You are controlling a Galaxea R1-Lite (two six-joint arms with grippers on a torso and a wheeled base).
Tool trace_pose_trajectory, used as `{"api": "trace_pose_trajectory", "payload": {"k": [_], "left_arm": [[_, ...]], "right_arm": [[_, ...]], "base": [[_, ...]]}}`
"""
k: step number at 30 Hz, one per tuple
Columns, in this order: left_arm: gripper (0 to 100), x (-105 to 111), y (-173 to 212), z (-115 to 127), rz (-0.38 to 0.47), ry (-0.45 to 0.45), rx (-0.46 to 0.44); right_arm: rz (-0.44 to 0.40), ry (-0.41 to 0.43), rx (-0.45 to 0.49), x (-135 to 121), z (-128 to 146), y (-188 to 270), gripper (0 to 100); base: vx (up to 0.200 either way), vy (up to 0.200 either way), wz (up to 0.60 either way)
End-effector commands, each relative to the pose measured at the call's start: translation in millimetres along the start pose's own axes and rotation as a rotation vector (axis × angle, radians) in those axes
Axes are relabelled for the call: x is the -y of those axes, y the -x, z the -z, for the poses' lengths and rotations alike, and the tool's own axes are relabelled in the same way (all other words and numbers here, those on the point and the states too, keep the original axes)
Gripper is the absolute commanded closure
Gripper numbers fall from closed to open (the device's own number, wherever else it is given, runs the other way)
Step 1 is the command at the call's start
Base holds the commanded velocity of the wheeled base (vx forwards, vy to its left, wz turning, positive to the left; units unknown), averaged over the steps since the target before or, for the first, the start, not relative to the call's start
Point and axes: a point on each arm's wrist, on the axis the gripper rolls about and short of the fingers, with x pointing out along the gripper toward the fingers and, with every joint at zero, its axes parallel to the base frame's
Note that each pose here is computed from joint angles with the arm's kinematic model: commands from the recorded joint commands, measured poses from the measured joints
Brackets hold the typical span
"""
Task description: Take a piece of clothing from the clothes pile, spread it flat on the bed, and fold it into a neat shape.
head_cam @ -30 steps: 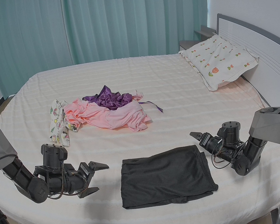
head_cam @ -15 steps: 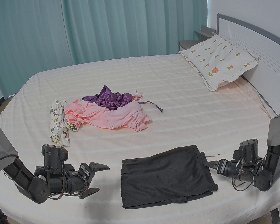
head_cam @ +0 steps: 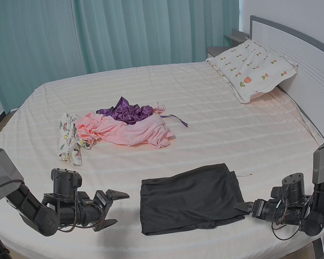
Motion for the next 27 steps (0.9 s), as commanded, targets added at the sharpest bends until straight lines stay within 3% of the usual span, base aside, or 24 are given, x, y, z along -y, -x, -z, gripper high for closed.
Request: {"api": "trace_pose_trajectory", "payload": {"k": [1,12,13,27], "left_arm": [[0,-1,-1,0,-0.004,0.000,-0.003],[0,-2,-2,0,-0.008,0.001,-0.005],[0,-2,-2,0,-0.008,0.001,-0.005],[0,-2,-3,0,-0.009,0.002,-0.005]], "right_arm": [[-0.001,0.006,-0.017,-1,4,-4,0],[-0.040,0.011,0.036,-4,-4,-21,0],[-0.037,0.014,0.030,-4,-2,-21,100],[-0.008,0.010,0.021,3,6,3,100]], "base": [[0.000,0.000,0.00],[0.000,0.000,0.00],[0.000,0.000,0.00],[0.000,0.000,0.00]]}}
